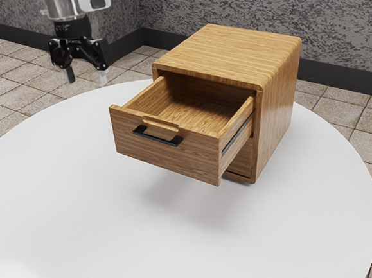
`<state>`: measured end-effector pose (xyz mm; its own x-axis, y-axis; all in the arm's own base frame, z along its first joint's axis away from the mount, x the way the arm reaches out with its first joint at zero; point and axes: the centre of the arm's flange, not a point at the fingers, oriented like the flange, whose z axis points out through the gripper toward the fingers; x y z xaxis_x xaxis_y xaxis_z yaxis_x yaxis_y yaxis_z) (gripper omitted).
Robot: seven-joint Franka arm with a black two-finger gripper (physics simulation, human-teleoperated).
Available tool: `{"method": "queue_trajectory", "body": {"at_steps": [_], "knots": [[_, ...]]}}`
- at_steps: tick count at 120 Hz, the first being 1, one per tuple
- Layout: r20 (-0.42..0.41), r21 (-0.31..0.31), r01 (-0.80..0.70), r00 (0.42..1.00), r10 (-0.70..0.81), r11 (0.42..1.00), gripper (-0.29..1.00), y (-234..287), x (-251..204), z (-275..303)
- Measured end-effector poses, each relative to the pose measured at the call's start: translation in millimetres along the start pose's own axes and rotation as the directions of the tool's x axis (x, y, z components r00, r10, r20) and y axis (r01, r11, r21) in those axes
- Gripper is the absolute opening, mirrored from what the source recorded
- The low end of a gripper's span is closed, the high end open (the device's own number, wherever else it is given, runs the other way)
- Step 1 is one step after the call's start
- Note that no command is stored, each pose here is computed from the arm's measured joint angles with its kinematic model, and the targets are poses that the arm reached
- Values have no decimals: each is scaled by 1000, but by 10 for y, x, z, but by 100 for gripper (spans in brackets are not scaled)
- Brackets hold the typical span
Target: Push the drawer handle with one arm to close the drawer
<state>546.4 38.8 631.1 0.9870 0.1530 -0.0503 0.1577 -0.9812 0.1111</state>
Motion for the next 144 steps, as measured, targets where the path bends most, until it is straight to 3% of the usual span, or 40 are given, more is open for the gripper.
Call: {"method": "queue_trajectory", "body": {"at_steps": [17,43,62,93,116,144], "knots": [[-22,24,-23,999,23,999,70,49,-156,-57],[-241,144,-154,953,186,977,61,745,-2947,-134],[-253,154,-201,938,236,967,42,1142,-3618,188],[-154,81,-154,974,165,985,17,1260,-3884,805],[-78,65,-99,991,104,993,9,1230,-3696,1157],[-61,60,-62,996,66,996,4,1240,-3331,1250]]}}
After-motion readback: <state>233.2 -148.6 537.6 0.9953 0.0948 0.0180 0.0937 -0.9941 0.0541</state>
